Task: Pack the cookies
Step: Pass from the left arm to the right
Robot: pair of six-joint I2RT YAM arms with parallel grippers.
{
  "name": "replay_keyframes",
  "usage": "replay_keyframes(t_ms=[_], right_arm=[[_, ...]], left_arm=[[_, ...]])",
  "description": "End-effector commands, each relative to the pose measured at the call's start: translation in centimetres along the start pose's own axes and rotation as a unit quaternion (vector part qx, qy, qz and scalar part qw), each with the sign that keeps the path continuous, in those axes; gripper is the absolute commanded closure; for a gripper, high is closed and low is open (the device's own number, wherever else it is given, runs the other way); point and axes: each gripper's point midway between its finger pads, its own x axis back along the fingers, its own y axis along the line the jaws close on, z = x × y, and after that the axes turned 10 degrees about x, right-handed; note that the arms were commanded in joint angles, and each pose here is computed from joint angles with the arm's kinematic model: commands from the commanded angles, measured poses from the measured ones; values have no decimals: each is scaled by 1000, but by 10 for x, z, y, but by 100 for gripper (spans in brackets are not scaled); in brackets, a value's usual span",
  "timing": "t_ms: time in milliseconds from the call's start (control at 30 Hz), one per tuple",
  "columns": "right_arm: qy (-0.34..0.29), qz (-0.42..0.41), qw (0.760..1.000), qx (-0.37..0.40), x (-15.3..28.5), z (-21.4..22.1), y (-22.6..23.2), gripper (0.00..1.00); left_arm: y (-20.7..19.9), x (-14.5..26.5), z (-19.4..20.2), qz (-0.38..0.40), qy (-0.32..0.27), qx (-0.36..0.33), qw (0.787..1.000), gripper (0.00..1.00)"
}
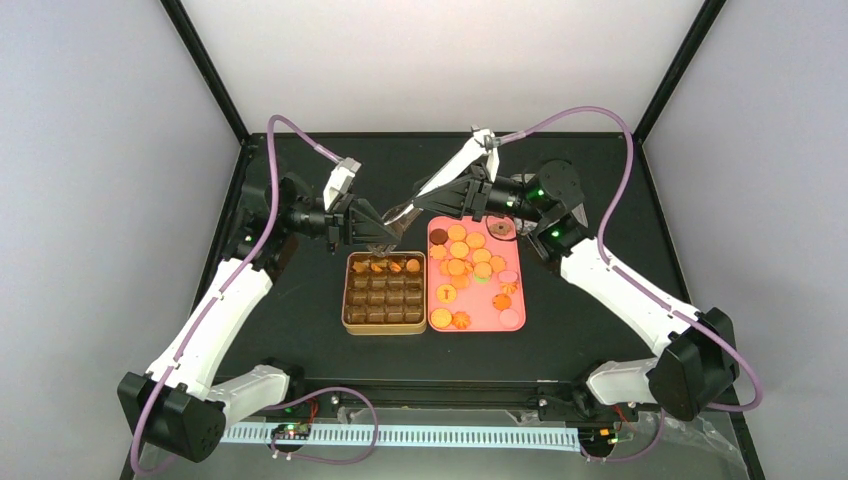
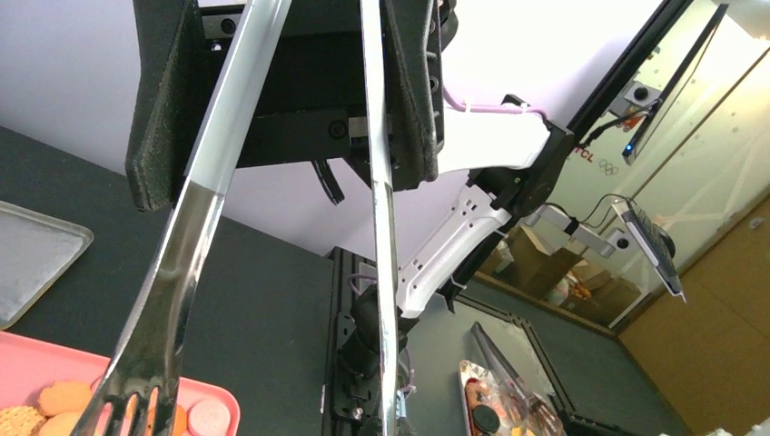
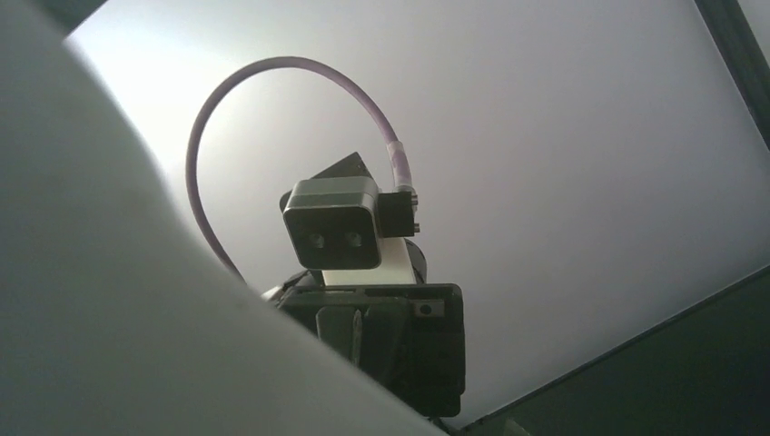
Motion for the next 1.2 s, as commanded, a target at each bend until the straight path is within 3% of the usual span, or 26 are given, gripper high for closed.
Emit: replay_keyframes(t_ms=[0, 300, 500, 633, 933, 1167], right_arm=[[23, -19, 999, 25, 2, -1, 16, 35], [45, 0, 998, 44, 13, 8, 21, 52], [46, 35, 997, 45, 21, 16, 13, 56], [64, 93, 992, 52, 31, 29, -4, 58], [148, 248, 955, 60, 78, 88, -54, 56], [175, 306, 936, 27, 102, 140, -76, 51]], left_arm=[[-7, 0, -2, 1, 0, -24, 1000, 98], [-5, 2, 0, -22, 1, -63, 998, 93], [12, 4, 0, -72, 1, -59, 996, 49], [22, 10, -1, -111, 6, -67, 992, 38], [69, 48, 3, -248, 29, -54, 967, 24], [113, 98, 33, -379, 83, -23, 921, 23]])
